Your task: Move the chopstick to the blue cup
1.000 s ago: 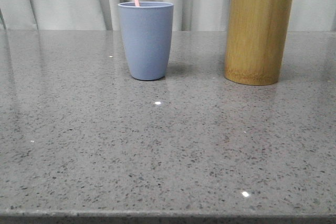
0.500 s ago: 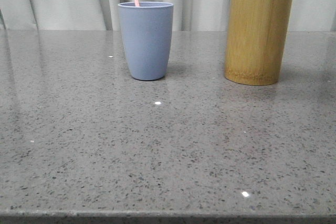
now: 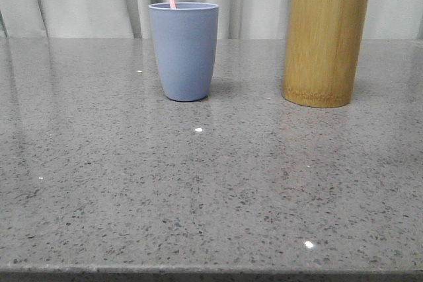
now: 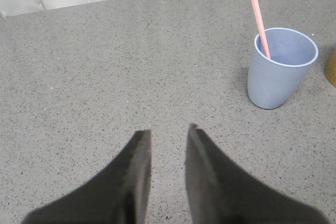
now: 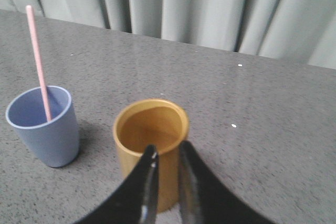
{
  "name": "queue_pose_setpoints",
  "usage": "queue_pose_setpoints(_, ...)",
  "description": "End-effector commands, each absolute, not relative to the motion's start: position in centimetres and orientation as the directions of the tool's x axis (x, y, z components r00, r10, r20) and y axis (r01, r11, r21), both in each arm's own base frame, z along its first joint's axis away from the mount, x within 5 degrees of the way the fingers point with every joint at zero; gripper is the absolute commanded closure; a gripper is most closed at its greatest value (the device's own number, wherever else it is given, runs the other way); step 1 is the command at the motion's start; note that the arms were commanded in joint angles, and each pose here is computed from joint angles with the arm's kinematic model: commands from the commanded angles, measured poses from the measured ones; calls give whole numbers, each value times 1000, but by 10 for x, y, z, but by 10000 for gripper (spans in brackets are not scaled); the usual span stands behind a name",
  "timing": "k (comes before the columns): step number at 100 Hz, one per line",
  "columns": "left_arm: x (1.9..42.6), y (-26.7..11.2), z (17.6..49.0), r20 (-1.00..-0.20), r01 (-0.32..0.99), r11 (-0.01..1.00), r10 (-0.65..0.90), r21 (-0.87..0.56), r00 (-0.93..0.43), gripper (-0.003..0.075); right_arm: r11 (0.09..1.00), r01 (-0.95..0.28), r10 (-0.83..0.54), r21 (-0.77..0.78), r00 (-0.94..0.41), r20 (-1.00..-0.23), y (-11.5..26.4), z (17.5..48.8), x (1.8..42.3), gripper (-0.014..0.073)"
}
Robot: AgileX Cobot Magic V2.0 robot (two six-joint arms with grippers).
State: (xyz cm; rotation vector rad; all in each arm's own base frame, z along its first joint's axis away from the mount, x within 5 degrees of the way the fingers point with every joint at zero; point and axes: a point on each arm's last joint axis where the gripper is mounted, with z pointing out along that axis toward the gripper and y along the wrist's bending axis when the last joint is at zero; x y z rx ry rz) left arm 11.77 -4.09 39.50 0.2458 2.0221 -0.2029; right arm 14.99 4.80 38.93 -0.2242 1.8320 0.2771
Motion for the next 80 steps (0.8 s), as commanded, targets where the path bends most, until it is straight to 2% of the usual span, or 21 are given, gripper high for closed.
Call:
queue_pose_setpoints(1, 117, -42, 409, -935, 276, 960, 55, -47, -351, 661, 960, -271, 33, 68, -133, -991, 38, 403, 132, 623)
queue_pose_setpoints(7, 114, -40, 409, -940, 278, 959, 50, -48, -337, 704, 964, -259, 39, 68, -116, -993, 33, 400, 121, 672)
queue_pose_setpoints(14, 111, -39, 405, -943, 280, 959, 49, -47, -328, 740, 966, -249, 44, 68, -101, -994, 29, 398, 110, 660)
queue_pose_setpoints(46, 79, -25, 370, -959, 291, 955, 33, -52, -281, 739, 968, -241, 61, 64, -17, -998, 16, 372, 62, 660)
queue_pose_setpoints(63, 60, -16, 356, -970, 293, 954, 15, -58, -242, 739, 968, -243, 68, 63, 13, -998, 12, 354, 47, 660)
queue_pose_setpoints(80, 48, -10, 347, -975, 292, 954, 4, -62, -221, 739, 967, -246, 83, 62, 75, -994, 10, 349, 36, 660)
